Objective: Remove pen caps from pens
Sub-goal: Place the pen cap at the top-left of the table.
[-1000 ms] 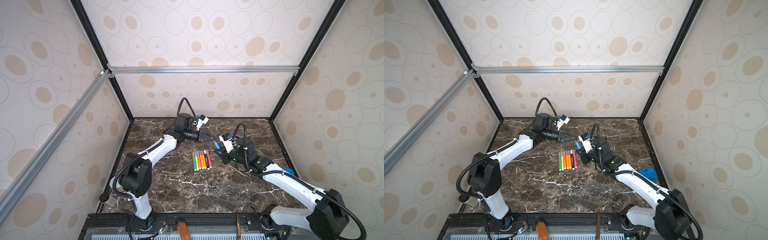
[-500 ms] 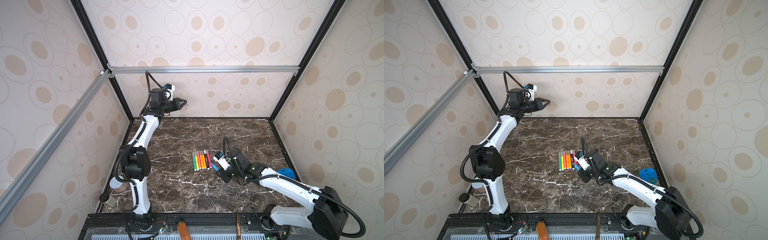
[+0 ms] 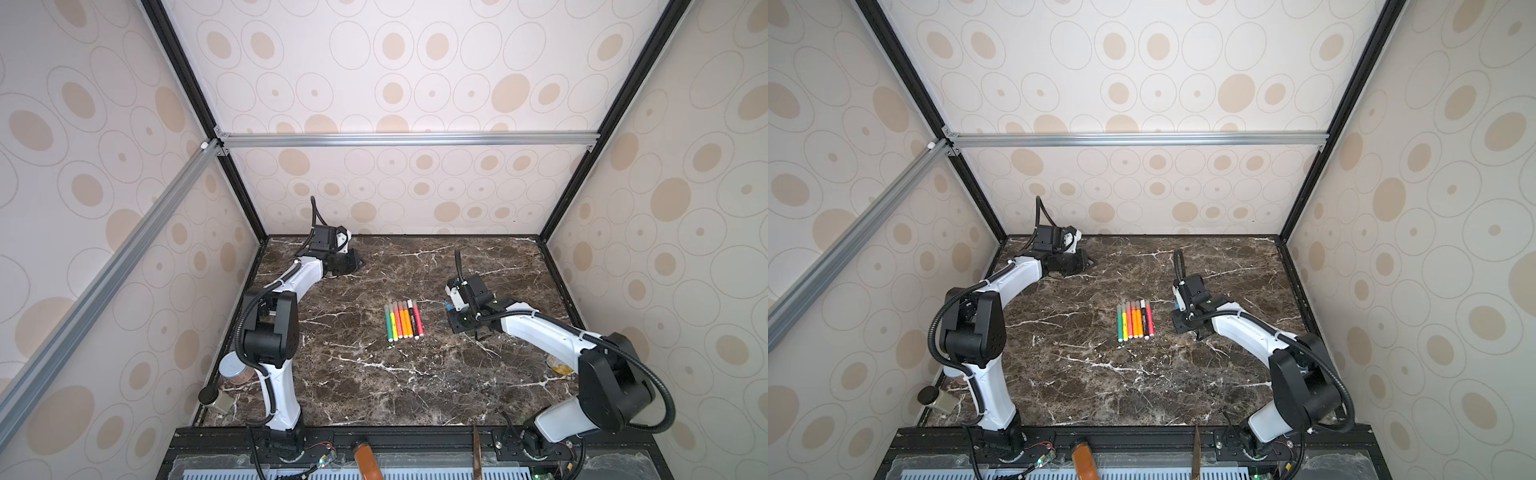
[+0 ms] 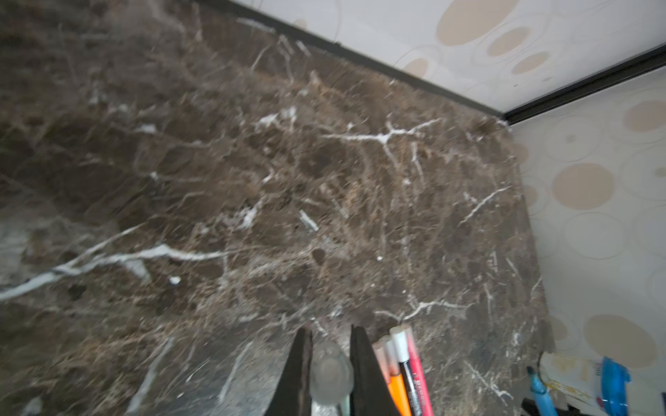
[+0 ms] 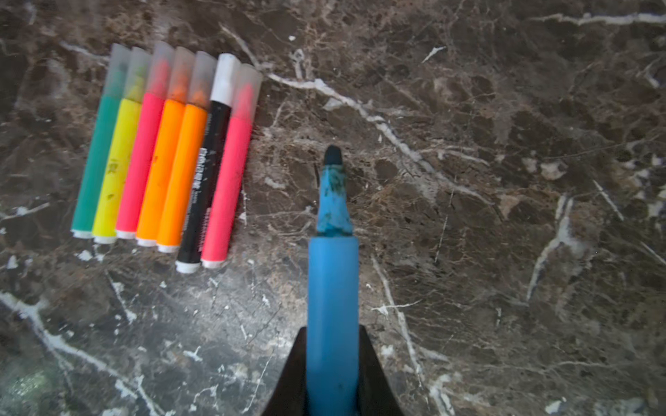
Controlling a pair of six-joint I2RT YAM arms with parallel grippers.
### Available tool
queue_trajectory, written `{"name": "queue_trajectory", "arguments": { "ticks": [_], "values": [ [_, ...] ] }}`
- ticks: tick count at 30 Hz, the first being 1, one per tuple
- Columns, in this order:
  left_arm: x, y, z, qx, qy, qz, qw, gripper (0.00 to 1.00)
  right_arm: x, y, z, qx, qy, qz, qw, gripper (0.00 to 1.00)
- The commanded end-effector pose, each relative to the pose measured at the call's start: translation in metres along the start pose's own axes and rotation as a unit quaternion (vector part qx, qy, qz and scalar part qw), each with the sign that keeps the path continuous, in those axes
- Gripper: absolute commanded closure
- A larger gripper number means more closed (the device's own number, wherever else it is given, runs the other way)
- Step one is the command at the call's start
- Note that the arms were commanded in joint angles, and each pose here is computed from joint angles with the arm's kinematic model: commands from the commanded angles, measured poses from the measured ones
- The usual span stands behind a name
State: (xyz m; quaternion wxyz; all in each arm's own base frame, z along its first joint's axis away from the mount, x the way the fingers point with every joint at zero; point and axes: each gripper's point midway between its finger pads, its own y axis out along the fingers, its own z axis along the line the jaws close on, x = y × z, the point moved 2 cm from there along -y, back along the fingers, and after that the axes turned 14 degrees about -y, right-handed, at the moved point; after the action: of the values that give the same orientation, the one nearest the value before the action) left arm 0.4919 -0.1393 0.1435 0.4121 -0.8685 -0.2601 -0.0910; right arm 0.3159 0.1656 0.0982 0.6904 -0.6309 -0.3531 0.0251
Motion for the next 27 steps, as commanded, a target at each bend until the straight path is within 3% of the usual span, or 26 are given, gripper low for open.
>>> {"name": "queue_trajectory", "arguments": {
  "ticks": [1, 11, 23, 27],
  "values": [
    [0.000, 0.007, 0.014, 0.032, 0.019, -0.001, 0.999, 1.00, 0.000, 0.009, -0.013, -0.025, 0.019, 0.025, 0.999, 1.00],
    [-0.014, 0.034, 0.046, 0.074, 0.012, 0.033, 0.997, 1.00, 0.002, 0.042, -0.027, -0.045, 0.024, 0.060, 0.997, 0.90],
    [-0.031, 0.052, 0.055, 0.052, -0.004, 0.067, 0.996, 1.00, -0.006, 0.052, -0.031, -0.056, 0.004, 0.082, 0.995, 0.68],
    [-0.032, 0.054, 0.055, 0.051, -0.006, 0.069, 0.996, 1.00, -0.005, 0.055, -0.032, -0.058, 0.001, 0.082, 0.995, 0.66]
  ]
}}
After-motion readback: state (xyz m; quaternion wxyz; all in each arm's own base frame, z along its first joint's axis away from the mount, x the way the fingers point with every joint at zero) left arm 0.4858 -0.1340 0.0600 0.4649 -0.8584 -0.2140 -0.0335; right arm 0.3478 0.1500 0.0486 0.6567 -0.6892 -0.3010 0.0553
